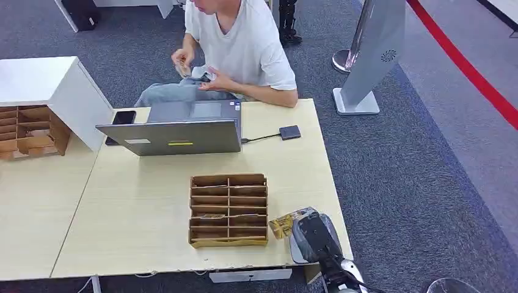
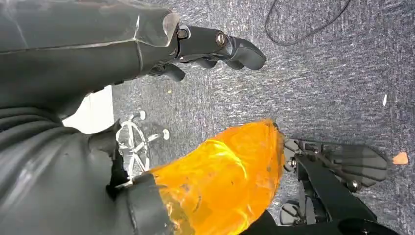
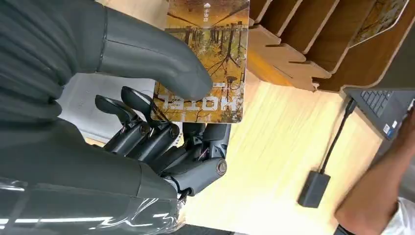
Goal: Pass the card to the sensor for recognition and then transmit it.
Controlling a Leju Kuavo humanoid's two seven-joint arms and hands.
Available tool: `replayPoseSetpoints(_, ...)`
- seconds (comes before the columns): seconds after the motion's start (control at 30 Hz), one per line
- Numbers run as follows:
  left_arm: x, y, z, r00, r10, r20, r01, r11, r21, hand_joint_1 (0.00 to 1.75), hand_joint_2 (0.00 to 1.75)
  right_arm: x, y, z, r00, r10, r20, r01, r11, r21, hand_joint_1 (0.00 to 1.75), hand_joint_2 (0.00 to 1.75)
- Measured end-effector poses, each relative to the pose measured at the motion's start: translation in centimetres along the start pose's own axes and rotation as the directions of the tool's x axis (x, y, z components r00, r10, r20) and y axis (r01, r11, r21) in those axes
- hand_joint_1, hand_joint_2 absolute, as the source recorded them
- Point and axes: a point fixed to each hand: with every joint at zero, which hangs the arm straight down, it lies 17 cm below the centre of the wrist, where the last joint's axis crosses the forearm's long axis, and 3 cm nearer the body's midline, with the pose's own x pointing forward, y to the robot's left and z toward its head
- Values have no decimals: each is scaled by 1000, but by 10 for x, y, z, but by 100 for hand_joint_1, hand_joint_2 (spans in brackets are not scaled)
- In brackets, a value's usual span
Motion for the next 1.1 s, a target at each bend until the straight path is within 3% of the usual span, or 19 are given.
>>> replayPoseSetpoints(1.1, 6, 2, -1, 1000, -14, 14, 14, 1000, 10, 0, 0, -19, -2, 3, 998, 12, -61, -13, 1000, -18, 175, 175)
